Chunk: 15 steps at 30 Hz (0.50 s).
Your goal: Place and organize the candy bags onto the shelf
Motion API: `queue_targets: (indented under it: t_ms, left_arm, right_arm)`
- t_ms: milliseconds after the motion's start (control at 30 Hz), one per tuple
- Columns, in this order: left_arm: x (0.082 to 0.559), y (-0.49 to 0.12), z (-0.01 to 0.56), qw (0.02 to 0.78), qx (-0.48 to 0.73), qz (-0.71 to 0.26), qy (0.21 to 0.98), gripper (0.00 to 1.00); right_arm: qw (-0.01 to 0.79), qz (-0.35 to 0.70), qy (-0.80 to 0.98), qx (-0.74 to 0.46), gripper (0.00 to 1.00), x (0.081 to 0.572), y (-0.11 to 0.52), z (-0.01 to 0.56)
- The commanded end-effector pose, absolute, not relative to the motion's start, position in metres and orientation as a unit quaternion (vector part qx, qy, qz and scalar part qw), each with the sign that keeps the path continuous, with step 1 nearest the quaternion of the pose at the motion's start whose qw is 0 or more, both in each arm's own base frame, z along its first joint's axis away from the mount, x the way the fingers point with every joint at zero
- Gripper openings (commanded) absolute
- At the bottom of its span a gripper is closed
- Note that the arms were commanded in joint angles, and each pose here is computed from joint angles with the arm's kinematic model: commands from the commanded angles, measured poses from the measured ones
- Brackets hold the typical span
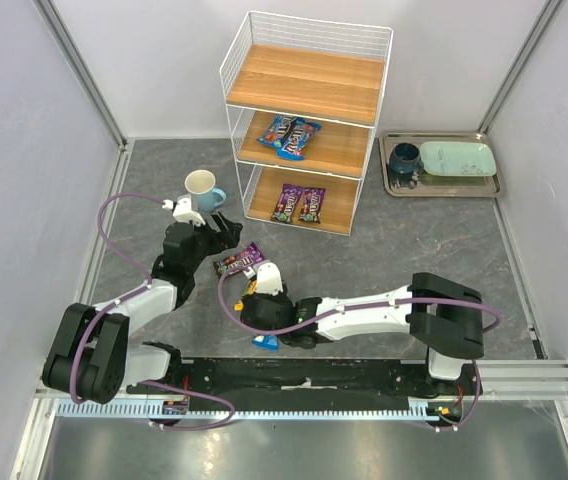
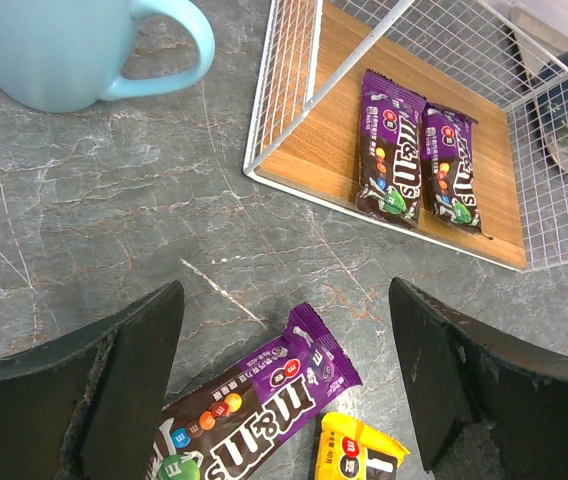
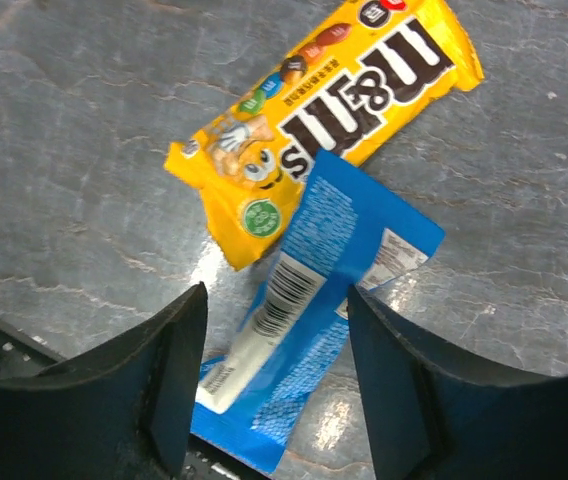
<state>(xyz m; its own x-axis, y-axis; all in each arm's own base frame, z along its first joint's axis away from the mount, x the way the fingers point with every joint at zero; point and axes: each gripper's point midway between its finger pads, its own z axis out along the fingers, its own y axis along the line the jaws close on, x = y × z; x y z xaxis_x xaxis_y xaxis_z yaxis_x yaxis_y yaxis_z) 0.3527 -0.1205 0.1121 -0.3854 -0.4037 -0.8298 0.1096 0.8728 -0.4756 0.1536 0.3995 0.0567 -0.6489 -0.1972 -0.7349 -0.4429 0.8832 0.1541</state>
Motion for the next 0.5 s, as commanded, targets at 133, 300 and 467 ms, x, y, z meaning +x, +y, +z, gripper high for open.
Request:
queue_targets:
  t_ms: [133,300,467]
  left_arm:
    - [0.36,-0.122,0.126,0.562,-0.105,-0.25,0.781,0.9]
    - [0.359,-0.121,0.127,0.565,-0.105,-0.249,0.78,0.9]
    - [0.353,-0.124,0.149,0.585,-0.091,-0.268,0.76,0.89]
  right_arm:
    - [0.399,0.09,0.9,-0.148,0.52,0.172,0.385,0.049]
    - [0.407,0.094,0.899,-0.132,0.29,0.173,0.378,0.051]
    - [0.433,0.183,0.876,-0.11,0.15,0.168,0.373,0.089]
